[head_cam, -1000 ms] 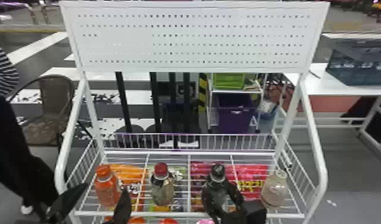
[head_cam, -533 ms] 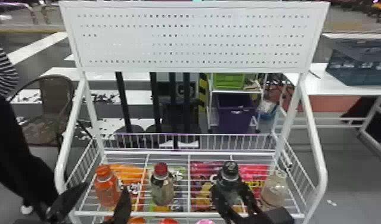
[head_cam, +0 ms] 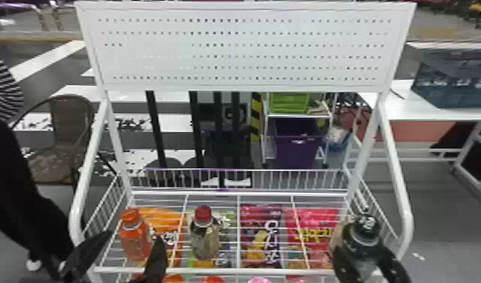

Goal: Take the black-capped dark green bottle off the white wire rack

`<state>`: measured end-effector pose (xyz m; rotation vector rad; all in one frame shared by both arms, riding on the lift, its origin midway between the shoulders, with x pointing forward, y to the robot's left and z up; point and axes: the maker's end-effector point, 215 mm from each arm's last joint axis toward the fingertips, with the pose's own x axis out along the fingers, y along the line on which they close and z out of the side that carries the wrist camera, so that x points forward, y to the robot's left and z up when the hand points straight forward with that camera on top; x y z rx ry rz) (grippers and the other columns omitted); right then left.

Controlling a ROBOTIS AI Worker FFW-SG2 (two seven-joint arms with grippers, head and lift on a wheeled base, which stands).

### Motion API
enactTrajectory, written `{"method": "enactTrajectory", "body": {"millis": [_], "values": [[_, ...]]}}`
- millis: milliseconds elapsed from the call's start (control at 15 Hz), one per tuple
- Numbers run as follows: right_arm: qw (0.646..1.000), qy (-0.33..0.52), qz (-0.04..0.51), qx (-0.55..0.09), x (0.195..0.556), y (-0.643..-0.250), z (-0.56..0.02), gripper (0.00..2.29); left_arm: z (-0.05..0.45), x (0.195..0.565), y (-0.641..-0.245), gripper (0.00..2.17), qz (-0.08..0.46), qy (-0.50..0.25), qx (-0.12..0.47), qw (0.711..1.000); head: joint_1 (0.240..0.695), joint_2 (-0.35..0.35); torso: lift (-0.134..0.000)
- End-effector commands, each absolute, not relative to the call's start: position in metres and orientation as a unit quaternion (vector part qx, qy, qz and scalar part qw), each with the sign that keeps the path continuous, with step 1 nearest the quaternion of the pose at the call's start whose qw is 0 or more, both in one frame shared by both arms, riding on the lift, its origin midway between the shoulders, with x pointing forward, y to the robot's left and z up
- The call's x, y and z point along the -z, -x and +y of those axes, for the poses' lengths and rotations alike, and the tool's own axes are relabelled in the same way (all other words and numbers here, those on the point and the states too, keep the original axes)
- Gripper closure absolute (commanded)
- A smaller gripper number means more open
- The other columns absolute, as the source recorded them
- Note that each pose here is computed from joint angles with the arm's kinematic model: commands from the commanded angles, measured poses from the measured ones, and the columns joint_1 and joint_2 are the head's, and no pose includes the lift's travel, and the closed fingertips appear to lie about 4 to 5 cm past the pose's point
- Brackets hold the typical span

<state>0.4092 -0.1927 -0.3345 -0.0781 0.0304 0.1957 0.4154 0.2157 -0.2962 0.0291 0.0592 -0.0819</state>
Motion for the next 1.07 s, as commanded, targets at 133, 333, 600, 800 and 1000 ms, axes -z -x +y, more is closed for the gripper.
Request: {"method": "enactTrajectory", "body": {"millis": [133, 333, 600, 800, 1000], "values": [[0.997, 0.039, -0.024, -0.064, 0.296, -0.362, -0.234, 1.41, 0.216, 0.293, -0.418, 0.14, 0.026, -0.015, 0.040, 0.999, 0.499, 0.000, 0.000], [0.997, 0.036, -0.044, -0.053, 0.282, -0.341, -0.242, 1.41, 0.213, 0.291, -0.422, 0.14, 0.026, -0.014, 0.044, 0.999, 0.499, 0.000, 0.000], [0.997, 0.038, -0.046, -0.047, 0.281, -0.339, -0.247, 1.41, 0.211, 0.294, -0.421, 0.14, 0.028, -0.013, 0.047, 0.998, 0.499, 0.000, 0.000], [0.997, 0.032, -0.042, -0.052, 0.283, -0.342, -0.246, 1.41, 0.210, 0.293, -0.419, 0.14, 0.028, -0.013, 0.048, 0.998, 0.499, 0.000, 0.000], [0.997, 0.030, -0.041, -0.052, 0.284, -0.343, -0.246, 1.41, 0.210, 0.288, -0.419, 0.14, 0.025, -0.015, 0.049, 0.998, 0.499, 0.000, 0.000]]}}
